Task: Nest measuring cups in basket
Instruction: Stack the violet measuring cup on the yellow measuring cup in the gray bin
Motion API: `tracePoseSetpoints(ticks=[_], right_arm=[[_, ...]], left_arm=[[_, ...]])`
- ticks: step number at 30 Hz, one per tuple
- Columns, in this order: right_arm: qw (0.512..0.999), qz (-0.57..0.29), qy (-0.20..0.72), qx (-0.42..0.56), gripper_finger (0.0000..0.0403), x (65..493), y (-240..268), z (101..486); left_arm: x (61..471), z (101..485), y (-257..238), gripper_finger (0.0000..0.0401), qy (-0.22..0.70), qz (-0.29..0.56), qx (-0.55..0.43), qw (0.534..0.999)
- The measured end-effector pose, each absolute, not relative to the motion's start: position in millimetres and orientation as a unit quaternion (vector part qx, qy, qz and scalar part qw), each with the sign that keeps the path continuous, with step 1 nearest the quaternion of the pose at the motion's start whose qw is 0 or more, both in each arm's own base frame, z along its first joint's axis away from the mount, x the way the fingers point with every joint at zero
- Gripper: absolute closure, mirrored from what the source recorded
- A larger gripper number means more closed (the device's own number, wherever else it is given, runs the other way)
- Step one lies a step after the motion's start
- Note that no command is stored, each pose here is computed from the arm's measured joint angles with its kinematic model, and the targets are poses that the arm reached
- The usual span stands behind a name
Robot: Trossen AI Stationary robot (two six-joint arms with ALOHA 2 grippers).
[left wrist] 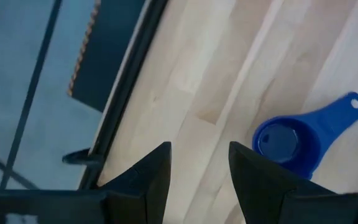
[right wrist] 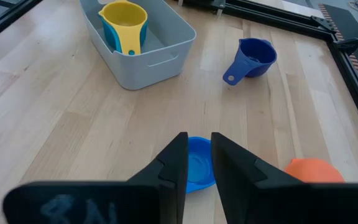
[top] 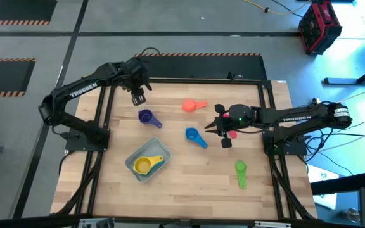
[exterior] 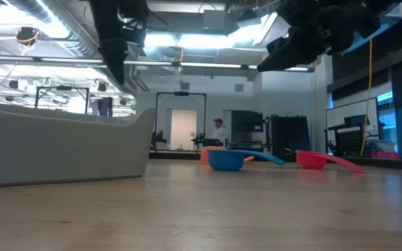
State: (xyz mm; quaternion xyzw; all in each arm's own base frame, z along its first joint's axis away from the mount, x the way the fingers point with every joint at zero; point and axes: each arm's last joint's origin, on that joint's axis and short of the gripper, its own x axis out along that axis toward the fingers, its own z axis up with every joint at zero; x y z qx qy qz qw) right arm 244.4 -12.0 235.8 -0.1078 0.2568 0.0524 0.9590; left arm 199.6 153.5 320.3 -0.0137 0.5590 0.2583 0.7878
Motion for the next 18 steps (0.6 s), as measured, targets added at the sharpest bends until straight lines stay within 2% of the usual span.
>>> tracePoseSetpoints(ticks=[6,18], right_arm=[[0.959,0.052,0.257,-0.108,0.0327,244.4,-12.0,235.7],[0.959,0.053,0.257,-0.108,0.0327,244.4,-12.0,235.7]], left_arm=[[196.4,298.2,160.4,0.0247,0.566,0.216,-0.004,0.796],[190.3,241.7,160.8,0.0247,0.576,0.191,-0.022,0.794]])
